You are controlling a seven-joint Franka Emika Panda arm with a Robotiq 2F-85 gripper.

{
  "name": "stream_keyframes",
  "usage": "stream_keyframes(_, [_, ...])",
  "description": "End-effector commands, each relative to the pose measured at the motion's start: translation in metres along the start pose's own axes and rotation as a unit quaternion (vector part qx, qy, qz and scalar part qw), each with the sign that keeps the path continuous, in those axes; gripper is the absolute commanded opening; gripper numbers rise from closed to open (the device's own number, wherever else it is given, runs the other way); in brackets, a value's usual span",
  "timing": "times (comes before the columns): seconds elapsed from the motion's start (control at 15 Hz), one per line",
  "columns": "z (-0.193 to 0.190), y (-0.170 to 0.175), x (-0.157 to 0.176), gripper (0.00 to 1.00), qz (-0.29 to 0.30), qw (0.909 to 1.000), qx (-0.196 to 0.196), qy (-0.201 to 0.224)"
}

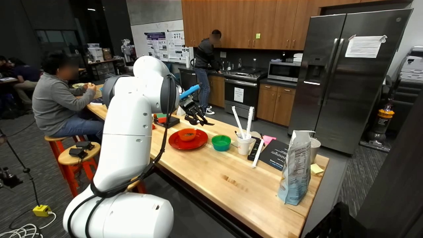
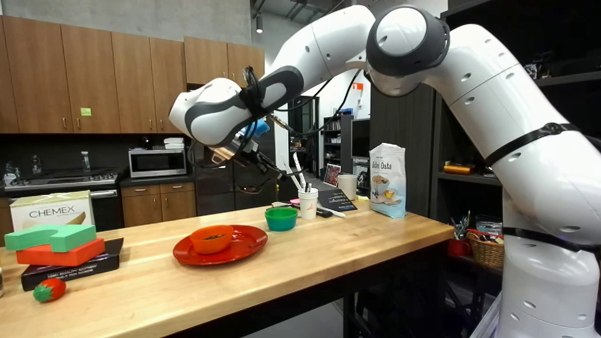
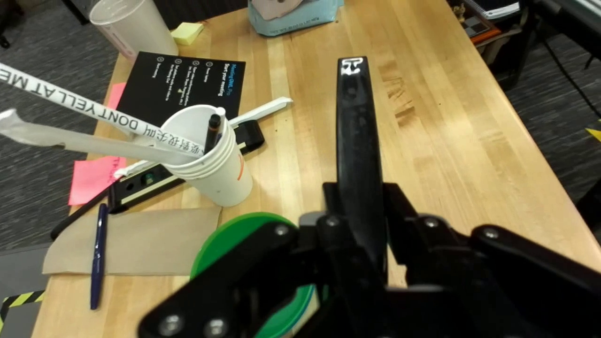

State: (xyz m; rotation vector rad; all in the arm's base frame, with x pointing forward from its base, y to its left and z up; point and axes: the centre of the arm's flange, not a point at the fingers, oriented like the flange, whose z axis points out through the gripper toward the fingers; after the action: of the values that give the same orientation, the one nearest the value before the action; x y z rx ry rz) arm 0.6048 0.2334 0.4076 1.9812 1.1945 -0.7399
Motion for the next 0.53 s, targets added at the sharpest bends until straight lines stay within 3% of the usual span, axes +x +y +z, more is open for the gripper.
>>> stream_keyframes(0.0, [0.015,-0.007,-0.009,0.06,0.007,0.9994,0.032,-0.010])
stream_keyframes(0.47, [0.027,-0.027,-0.009,0.06,0.031,0.9965,0.070,-0.034])
